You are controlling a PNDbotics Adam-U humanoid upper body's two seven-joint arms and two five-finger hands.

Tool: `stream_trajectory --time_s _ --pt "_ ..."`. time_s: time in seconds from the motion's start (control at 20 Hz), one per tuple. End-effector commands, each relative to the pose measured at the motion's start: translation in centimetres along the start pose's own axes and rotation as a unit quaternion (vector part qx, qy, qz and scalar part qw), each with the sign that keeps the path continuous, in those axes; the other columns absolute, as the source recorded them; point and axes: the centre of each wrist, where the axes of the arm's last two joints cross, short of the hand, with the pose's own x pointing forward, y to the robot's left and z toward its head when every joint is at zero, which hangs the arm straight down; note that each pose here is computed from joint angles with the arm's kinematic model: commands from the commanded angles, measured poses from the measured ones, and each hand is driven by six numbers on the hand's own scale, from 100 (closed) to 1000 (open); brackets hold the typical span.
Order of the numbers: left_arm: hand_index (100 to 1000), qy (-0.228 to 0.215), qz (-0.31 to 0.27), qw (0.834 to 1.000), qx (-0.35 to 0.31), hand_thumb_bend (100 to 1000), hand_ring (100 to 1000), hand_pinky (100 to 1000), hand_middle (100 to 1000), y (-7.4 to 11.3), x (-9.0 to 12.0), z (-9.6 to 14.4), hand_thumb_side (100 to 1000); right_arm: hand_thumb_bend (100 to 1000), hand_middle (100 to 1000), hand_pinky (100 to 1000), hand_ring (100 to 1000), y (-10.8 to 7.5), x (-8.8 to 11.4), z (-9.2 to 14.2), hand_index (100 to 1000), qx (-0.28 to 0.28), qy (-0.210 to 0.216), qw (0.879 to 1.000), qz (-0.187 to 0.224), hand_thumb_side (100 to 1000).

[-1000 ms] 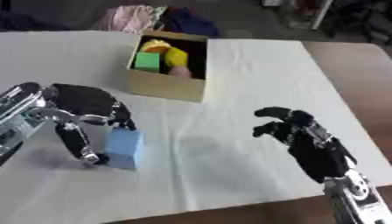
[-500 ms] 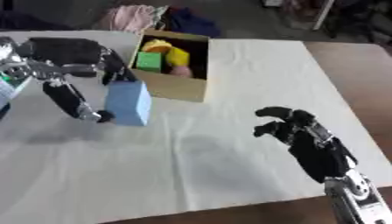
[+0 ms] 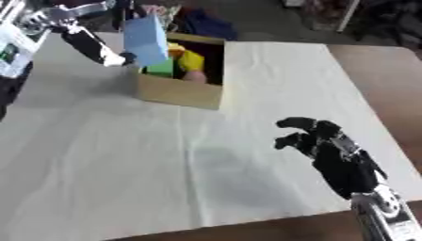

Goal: Pick up objects on the table and place them in the box.

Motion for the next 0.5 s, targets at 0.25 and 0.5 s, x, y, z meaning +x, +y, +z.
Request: stream_trajectory --time_s 0.25,0.5 --pt "865 0.053 -0.034 0.996 0.063 384 603 708 667 -2.6 -0.2 -2.8 167 100 803 840 662 0.3 0.4 -0.6 828 0.014 -0.010 1.000 -0.002 963" --pt "941 0.058 -0.061 0.995 0.051 337 790 837 860 -3.7 -0.8 -2.5 421 100 803 840 661 0.2 0.4 -0.6 828 0.013 -0.010 1.000 0.000 963"
